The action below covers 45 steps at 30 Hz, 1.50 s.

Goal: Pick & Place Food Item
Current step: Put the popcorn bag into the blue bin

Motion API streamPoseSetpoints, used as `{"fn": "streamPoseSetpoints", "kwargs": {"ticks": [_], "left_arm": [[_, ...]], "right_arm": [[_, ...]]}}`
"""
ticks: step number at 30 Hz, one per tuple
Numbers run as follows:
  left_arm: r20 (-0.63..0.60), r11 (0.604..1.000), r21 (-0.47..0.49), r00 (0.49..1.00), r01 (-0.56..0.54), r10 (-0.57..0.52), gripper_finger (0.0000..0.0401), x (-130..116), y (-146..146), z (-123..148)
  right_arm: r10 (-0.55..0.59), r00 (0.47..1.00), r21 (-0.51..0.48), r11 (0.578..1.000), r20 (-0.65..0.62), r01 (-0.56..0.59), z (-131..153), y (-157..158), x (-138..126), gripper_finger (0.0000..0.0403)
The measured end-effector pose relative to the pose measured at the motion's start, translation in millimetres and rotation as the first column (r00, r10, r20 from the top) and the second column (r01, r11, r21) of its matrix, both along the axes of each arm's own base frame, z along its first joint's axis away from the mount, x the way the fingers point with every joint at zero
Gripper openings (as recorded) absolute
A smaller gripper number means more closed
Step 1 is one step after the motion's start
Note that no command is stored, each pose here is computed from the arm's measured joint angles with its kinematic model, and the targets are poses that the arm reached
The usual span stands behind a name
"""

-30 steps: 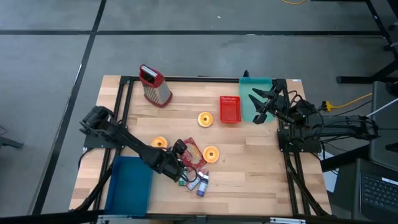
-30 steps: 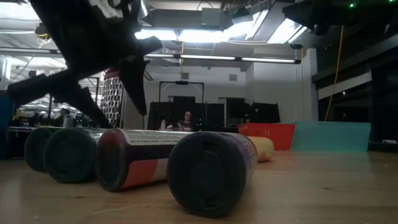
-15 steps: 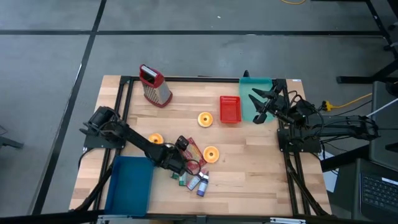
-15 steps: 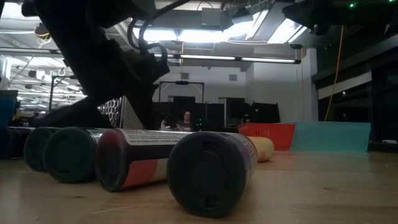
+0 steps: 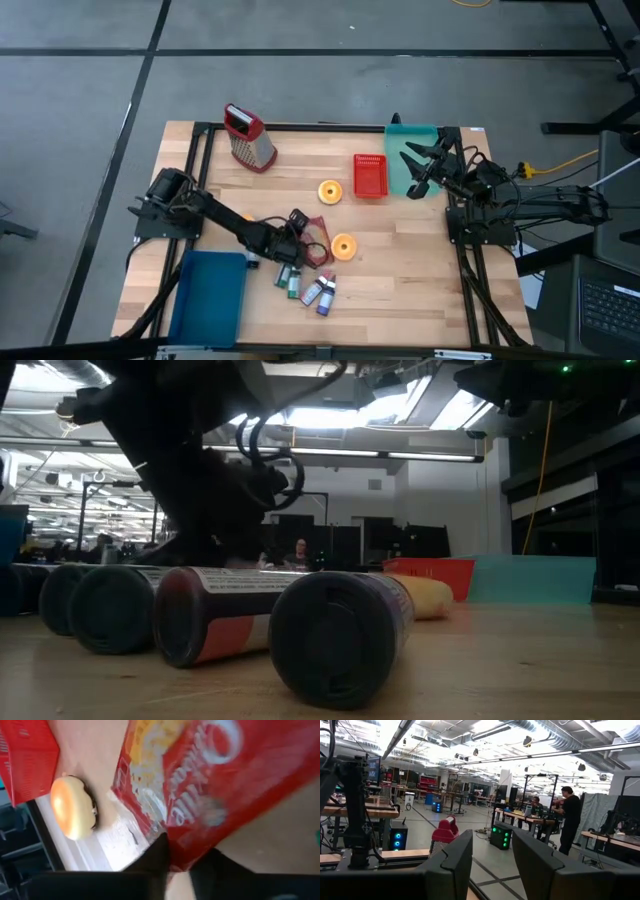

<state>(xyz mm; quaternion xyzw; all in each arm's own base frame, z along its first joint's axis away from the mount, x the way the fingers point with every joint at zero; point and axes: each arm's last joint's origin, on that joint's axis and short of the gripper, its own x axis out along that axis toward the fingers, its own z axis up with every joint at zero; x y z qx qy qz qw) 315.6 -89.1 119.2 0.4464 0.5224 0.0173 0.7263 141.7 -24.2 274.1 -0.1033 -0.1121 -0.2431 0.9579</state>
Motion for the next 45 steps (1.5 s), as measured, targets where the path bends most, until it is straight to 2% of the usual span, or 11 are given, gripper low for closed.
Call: {"fn": "streamPoseSetpoints", "kwargs": {"ticks": [2, 6, 13, 17, 20, 26, 34, 45], "left_arm": [[0.008, 1.000, -0.005, 1.000, -0.026, 0.026, 0.0015, 0.9, 1.5, 1.3], [0.005, 0.998, 0.002, 0.998, -0.058, 0.058, 0.0013, 3.2, 1.0, 11.4], [0.077, 0.997, -0.038, 0.994, -0.072, 0.075, 0.0008, -0.6, -6.1, 57.3], [0.085, 0.993, -0.096, 0.993, -0.070, 0.078, 0.0008, -23.3, -11.6, 89.1], [0.067, 0.980, -0.183, 0.993, -0.082, 0.095, 0.0008, -47.7, -17.4, 110.0], [-0.007, 0.912, -0.364, 0.980, -0.187, 0.198, 0.0008, -97.0, -26.7, 138.0], [-0.116, 0.857, -0.439, 0.963, -0.270, 0.244, 0.0007, -133.9, -45.5, 144.6], [-0.134, 0.808, -0.529, 0.966, -0.259, 0.221, 0.0007, -171.4, -87.9, 142.3]], "right_arm": [[0.000, 1.000, 0.000, 1.000, -0.001, 0.000, -0.1, 0.0, 0.1, 0.0142], [0.000, 1.000, 0.000, 1.000, 0.000, 0.000, 0.0, 0.0, 0.0, 0.0142], [0.000, 1.000, -0.001, 1.000, -0.001, 0.000, 0.0, 0.0, 0.0, 0.0142], [0.000, 1.000, 0.000, 1.000, -0.001, 0.000, -0.1, 0.0, 0.0, 0.0142], [0.000, 1.000, 0.000, 1.000, -0.002, 0.000, -0.2, 0.0, 0.1, 0.0142], [-0.007, 1.000, -0.005, 1.000, -0.007, 0.007, -0.4, -0.1, 0.1, 0.0142], [-0.055, 0.998, 0.020, 0.998, -0.030, 0.056, -3.1, -1.6, 0.1, 0.0142], [-0.032, 0.999, 0.122, 0.992, 0.021, 0.029, -3.6, -1.7, 0.7, 0.0142]]}}
